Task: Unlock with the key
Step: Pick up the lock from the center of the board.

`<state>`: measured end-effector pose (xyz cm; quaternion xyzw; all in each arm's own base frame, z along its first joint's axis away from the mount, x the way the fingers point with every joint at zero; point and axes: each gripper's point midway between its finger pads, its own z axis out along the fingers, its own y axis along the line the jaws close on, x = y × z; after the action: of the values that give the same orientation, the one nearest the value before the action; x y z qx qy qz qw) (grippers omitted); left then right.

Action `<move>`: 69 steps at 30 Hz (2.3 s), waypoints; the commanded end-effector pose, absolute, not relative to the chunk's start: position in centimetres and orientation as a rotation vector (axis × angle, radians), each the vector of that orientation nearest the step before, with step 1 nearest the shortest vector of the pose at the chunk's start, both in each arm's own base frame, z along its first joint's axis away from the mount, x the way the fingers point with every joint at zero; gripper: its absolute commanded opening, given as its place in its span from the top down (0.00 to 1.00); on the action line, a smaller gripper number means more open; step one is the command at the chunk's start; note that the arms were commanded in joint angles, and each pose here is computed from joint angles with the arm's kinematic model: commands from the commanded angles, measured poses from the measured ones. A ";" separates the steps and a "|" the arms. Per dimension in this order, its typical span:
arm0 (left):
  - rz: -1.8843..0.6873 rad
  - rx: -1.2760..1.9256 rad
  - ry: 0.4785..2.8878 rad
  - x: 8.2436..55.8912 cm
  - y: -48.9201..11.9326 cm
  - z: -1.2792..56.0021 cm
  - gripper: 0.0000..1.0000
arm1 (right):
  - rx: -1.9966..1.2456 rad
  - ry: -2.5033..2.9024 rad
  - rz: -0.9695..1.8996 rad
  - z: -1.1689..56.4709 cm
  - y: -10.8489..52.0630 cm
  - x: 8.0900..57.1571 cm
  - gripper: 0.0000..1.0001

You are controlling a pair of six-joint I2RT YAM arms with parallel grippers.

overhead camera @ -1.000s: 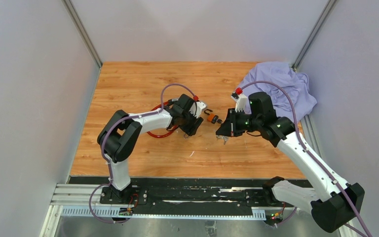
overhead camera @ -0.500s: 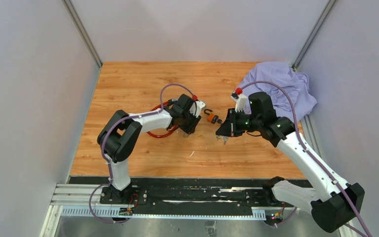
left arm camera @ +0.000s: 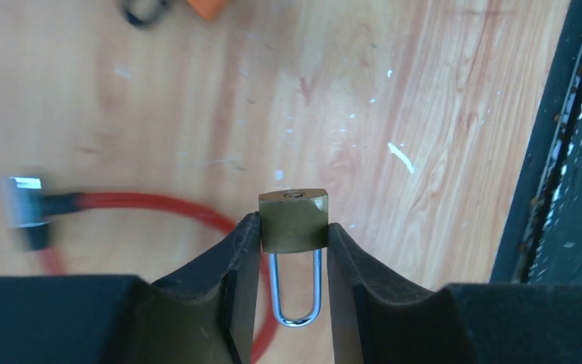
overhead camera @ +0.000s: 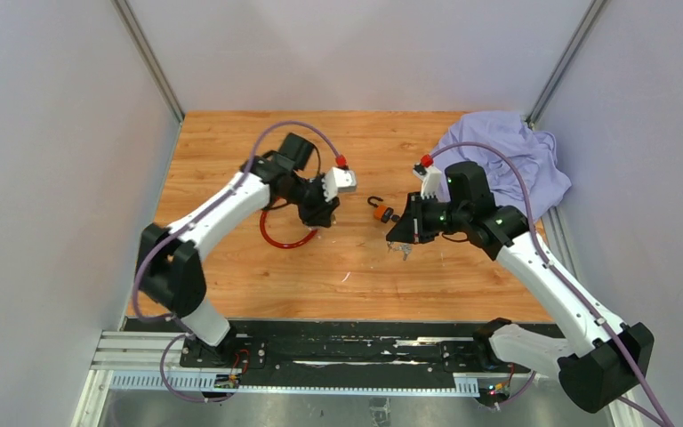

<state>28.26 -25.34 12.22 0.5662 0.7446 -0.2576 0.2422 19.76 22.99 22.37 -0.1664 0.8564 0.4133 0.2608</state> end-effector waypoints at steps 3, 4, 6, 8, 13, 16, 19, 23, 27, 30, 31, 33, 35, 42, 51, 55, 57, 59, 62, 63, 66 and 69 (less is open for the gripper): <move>-0.553 1.883 1.474 25.4 -21.6 23.5 0.85 | -0.579 2.246 1.166 25.1 25.0 19.3 0.99; -0.523 1.903 1.399 24.8 -21.3 24.6 0.86 | -0.594 2.240 1.167 25.3 25.3 19.2 0.99; -0.467 1.966 1.176 23.0 -21.0 26.3 0.87 | -0.633 2.223 1.182 25.9 26.1 18.8 0.99; -0.427 1.990 0.936 20.7 -21.1 28.1 0.88 | -0.671 2.204 1.203 26.5 26.6 18.3 0.99; -0.421 1.968 0.665 16.2 -21.8 31.1 0.90 | -0.731 2.151 1.237 27.7 26.9 16.7 0.99; -0.380 1.980 0.482 13.7 -21.9 31.8 0.91 | -0.751 2.128 1.247 28.2 26.7 15.9 0.99; -0.353 1.994 0.376 11.8 -22.0 32.2 0.91 | -0.762 2.111 1.258 28.6 26.6 15.3 0.99; -0.330 1.987 0.295 10.7 -22.0 33.0 0.92 | -0.785 2.092 1.274 29.2 26.9 14.9 0.99; -0.311 1.974 0.267 10.3 -21.8 33.7 0.93 | -0.818 2.071 1.289 30.0 27.5 14.4 0.99; -0.305 1.970 0.267 10.1 -21.7 33.8 0.93 | -0.844 2.067 1.288 30.4 28.0 14.1 0.99; -0.305 1.969 0.269 10.1 -21.6 33.8 0.93 | -0.856 2.064 1.285 30.5 28.2 13.9 0.99; -0.311 1.967 0.280 10.0 -21.5 33.7 0.93 | -0.878 2.060 1.281 30.7 28.5 13.6 0.99; -0.310 1.971 0.290 10.0 -21.4 33.5 0.94 | -0.886 2.061 1.274 30.8 28.6 13.5 0.99; -0.400 1.986 0.507 11.1 -21.4 31.8 0.94 | -0.897 2.072 1.236 30.5 28.6 13.5 0.99; -0.365 2.136 1.382 19.3 -19.2 18.8 0.96 | -0.838 2.117 1.039 28.6 26.5 15.0 0.99; -0.349 2.180 1.434 22.5 -20.8 15.2 0.95 | -0.806 2.123 0.997 28.4 26.0 15.4 1.00; -0.346 2.197 1.455 24.4 -22.0 13.8 0.94 | -0.792 2.120 0.993 28.6 25.8 15.5 1.00; -0.369 2.244 1.449 26.0 -23.1 12.3 0.93 | -0.779 2.114 0.989 28.9 25.7 15.5 0.99; -0.361 2.324 1.426 28.5 -24.1 9.8 0.93 | -0.760 2.110 0.980 29.3 25.4 15.5 0.99; -0.346 2.346 1.412 29.3 -24.1 9.1 0.93 | -0.755 2.110 0.979 29.4 25.3 15.5 0.99; -0.316 2.386 1.421 31.4 -23.4 7.2 0.93 | -0.742 2.105 0.968 29.7 24.8 15.3 0.99; -0.279 2.422 1.411 33.0 -21.8 5.9 0.94 | -0.730 2.099 0.958 29.9 24.4 15.2 0.99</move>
<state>30.07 -23.37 6.08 0.8315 0.5167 -0.1321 0.1553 15.65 25.09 29.00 -0.2860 0.8144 0.3760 0.3371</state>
